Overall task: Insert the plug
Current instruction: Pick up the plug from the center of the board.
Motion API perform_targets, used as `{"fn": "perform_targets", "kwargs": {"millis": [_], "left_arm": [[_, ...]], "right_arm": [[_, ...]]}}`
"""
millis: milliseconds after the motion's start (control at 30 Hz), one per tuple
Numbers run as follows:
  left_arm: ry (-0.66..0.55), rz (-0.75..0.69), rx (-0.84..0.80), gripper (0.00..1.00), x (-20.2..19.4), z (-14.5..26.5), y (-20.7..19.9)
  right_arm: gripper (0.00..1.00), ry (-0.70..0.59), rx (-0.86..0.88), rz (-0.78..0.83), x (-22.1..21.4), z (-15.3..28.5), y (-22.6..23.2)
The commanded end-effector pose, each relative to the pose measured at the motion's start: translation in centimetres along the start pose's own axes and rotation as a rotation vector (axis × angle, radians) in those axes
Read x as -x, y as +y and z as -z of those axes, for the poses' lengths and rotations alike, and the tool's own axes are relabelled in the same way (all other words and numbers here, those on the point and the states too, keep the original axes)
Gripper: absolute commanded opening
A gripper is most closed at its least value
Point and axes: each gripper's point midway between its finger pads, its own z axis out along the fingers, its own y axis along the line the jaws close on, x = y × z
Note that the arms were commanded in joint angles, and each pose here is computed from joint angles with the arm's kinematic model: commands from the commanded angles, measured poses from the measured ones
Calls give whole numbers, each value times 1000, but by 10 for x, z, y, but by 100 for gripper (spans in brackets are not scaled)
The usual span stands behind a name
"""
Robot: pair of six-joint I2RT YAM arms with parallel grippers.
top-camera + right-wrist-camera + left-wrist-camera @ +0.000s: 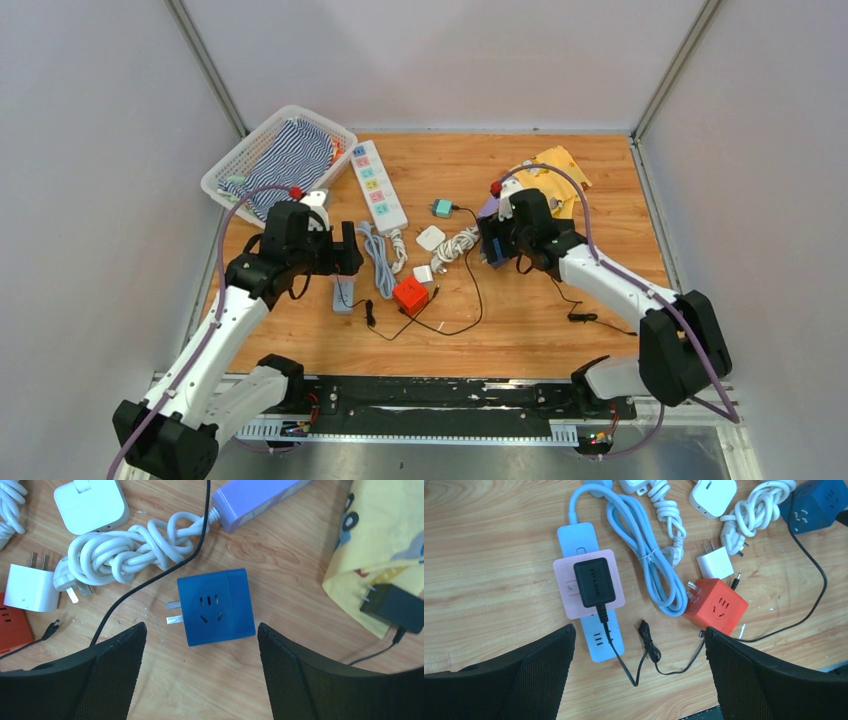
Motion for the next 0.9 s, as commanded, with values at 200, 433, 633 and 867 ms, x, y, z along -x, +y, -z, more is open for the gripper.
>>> {"fn": "perform_targets", "kwargs": {"millis": [200, 433, 633, 867], "left_arm": [[-44, 0, 3, 100, -3, 7, 4], [-64, -12, -54, 99, -3, 10, -5], [-62, -35, -177, 95, -3, 10, -26], [-61, -17, -282, 91, 4, 18, -47]], "right_arm": [[81, 274, 113, 161, -35, -33, -4], [53, 333, 85, 181, -41, -41, -11], [35, 307, 73, 163, -29, -27, -12], [30, 193, 87, 153, 4, 9, 8]]}}
